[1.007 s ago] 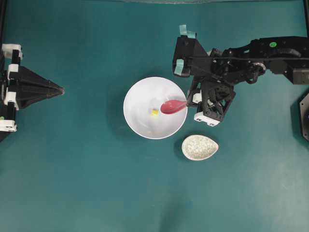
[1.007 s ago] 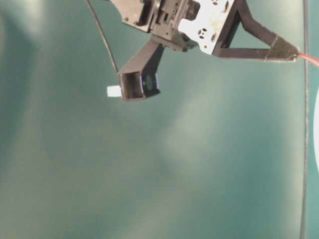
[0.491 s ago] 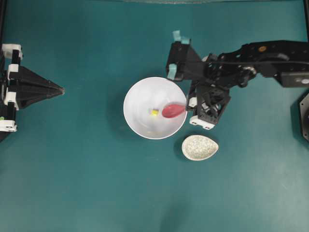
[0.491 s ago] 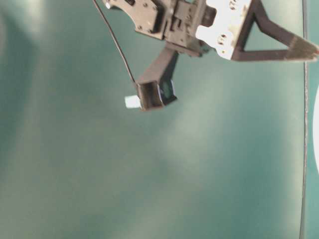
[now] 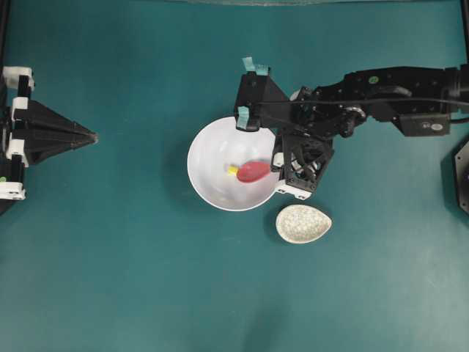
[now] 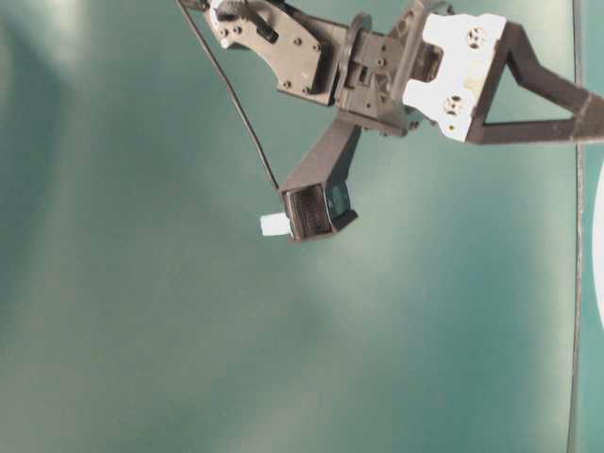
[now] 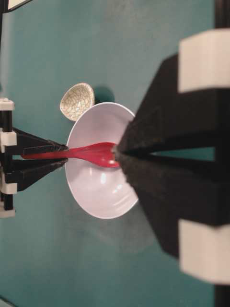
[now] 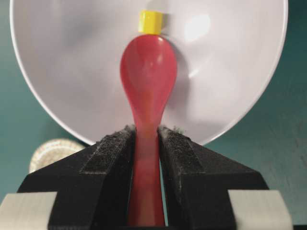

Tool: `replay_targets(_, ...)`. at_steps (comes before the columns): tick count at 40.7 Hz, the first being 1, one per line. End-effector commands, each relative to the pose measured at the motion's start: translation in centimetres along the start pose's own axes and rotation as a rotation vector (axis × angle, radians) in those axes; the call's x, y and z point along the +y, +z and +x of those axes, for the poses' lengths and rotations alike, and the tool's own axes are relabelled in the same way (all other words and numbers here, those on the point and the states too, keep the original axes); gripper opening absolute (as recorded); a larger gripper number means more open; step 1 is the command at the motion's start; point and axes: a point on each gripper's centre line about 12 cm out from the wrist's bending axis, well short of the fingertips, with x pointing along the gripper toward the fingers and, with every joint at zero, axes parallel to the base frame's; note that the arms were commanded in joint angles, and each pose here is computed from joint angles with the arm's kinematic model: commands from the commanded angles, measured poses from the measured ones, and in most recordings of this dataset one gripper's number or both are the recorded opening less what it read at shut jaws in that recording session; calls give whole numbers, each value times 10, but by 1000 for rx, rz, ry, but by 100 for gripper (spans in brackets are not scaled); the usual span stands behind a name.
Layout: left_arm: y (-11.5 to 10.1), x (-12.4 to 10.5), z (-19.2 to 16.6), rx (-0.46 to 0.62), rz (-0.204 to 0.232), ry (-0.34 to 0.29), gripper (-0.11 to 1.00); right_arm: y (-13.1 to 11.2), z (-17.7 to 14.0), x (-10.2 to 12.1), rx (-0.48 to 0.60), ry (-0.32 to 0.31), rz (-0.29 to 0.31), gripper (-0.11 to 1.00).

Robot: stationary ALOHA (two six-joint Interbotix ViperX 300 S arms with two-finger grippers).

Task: Scoop the yellow hexagonal prism block from the bowl with a spoon using the right arm.
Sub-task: 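Push the spoon bowl toward the yellow block inside the bowl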

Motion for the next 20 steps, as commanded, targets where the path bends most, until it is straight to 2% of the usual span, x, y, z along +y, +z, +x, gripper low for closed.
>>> replay_targets(1, 8, 0, 1, -23, 4, 1, 0, 11, -7, 3, -35, 4, -10, 23)
replay_targets(20, 7, 0, 1, -17, 4, 1, 0, 20, -1, 0, -82, -20, -35, 23)
